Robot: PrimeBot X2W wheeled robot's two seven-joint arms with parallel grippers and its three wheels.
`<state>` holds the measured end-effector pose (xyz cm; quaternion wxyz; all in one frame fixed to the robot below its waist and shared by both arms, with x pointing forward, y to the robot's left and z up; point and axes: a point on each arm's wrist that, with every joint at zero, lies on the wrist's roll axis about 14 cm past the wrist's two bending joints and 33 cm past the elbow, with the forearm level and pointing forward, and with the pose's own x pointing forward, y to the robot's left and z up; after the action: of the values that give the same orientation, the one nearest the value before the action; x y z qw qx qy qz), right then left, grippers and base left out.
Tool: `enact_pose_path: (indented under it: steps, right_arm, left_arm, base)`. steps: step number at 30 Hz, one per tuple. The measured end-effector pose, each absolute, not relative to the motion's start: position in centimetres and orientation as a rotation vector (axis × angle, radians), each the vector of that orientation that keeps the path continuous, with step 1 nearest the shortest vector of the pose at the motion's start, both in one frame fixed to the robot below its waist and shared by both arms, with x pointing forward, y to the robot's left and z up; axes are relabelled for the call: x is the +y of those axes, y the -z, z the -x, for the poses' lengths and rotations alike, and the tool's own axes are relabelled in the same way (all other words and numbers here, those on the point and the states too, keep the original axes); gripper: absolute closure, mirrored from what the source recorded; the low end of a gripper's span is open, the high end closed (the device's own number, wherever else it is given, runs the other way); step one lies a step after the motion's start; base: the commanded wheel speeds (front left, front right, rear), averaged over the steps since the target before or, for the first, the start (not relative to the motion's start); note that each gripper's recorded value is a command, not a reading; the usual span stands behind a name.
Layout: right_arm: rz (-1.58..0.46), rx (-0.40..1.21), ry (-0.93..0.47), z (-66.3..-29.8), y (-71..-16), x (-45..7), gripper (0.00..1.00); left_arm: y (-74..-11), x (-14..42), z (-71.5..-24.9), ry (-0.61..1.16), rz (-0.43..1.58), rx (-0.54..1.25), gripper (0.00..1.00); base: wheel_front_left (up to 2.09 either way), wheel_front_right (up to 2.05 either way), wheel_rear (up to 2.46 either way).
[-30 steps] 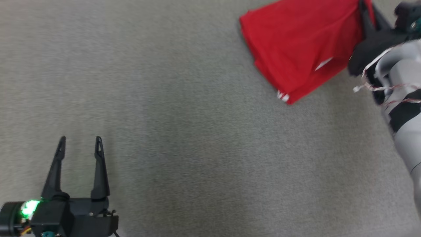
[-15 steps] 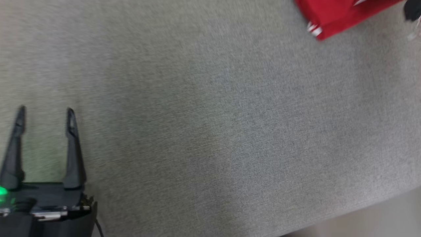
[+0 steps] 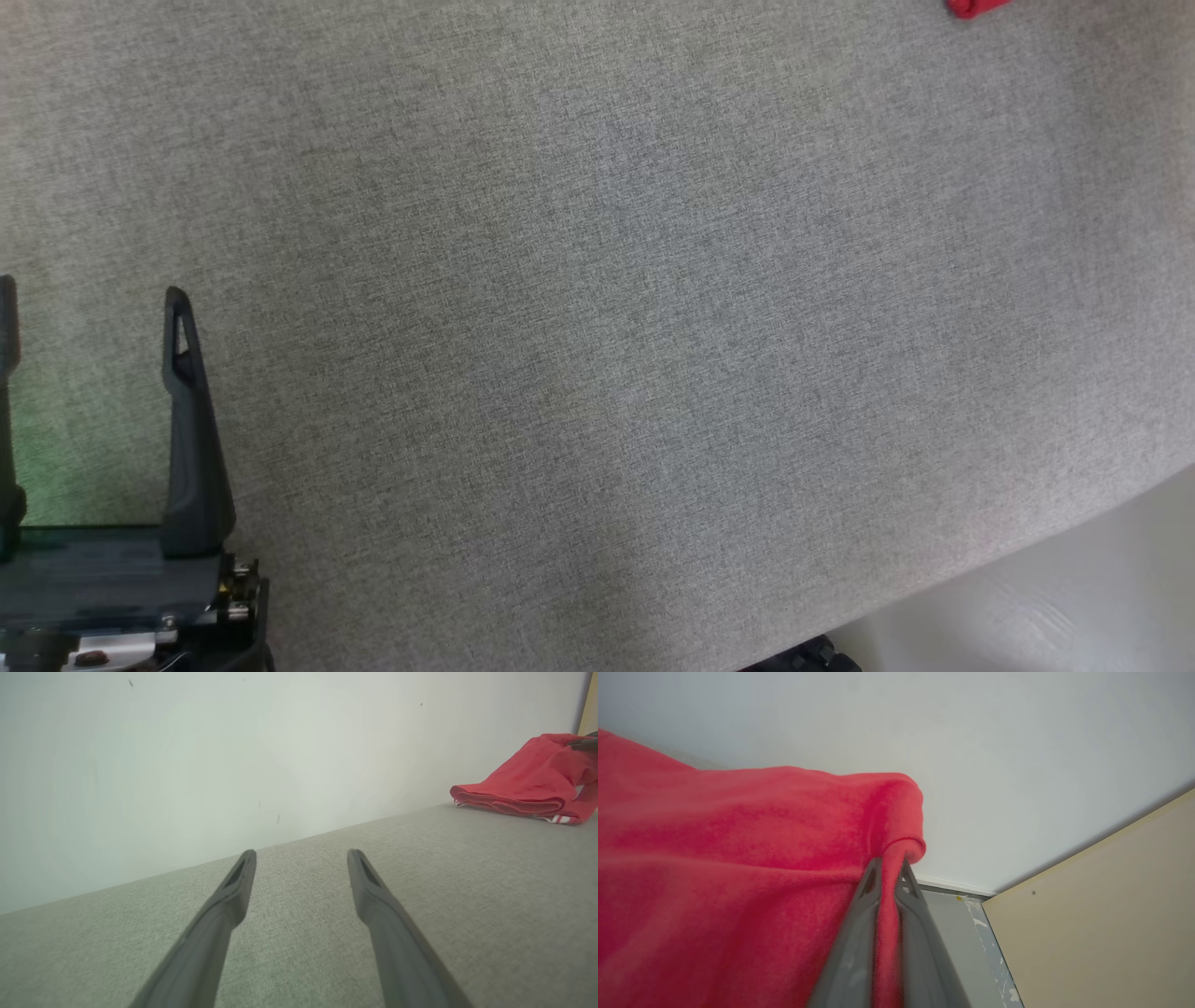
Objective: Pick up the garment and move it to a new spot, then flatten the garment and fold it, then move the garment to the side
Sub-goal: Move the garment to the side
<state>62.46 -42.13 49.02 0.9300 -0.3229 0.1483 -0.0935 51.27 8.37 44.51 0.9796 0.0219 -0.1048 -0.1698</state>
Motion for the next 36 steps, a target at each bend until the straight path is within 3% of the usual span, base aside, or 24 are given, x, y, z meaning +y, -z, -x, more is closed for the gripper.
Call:
enact_pose_path:
  steps: [4, 5, 6, 7, 16, 23, 30, 36]
  right_arm:
    - [0.679, 0.316, 0.198, -62.5, -48.9, -42.4, 1.00]
    - [0.679, 0.315, 0.201, -62.6, -48.9, -42.5, 0.92]
    - [0.683, 0.313, 0.201, -62.6, -49.0, -42.5, 0.16]
    - [0.682, 0.309, 0.204, -62.7, -49.0, -42.6, 0.00]
    - [0.711, 0.241, 0.205, -63.3, -51.0, -42.0, 0.00]
    - [0.603, 0.061, 0.148, -63.2, -54.3, -37.4, 0.00]
    - [0.415, -0.080, 0.096, -59.6, -56.1, -32.9, 0.00]
    - [0.287, -0.089, 0.045, -54.7, -54.7, -29.4, 0.00]
  left_arm:
    - [-44.2, 8.5, -51.3, 0.337, -0.050, -0.204, 0.00]
    - [-44.1, 8.6, -51.3, 0.334, -0.050, -0.202, 0.00]
    - [-44.0, 8.7, -51.3, 0.330, -0.052, -0.201, 0.00]
    - [-43.9, 8.7, -51.3, 0.330, -0.052, -0.198, 0.00]
    - [-43.5, 8.8, -51.1, 0.313, -0.035, -0.171, 0.00]
    - [-43.0, 9.6, -50.1, 0.257, 0.003, -0.083, 0.00]
    - [-43.1, 11.5, -47.4, 0.187, 0.021, 0.001, 0.00]
    - [-44.1, 13.4, -44.5, 0.126, 0.020, 0.034, 0.00]
  base:
    - [0.00, 0.00, 0.00]
    - [0.00, 0.00, 0.00]
    - [0.00, 0.00, 0.00]
    - [0.00, 0.00, 0.00]
    - [0.00, 0.00, 0.00]
    - [0.00, 0.00, 0.00]
    - [0.00, 0.00, 0.00]
    - [0.00, 0.00, 0.00]
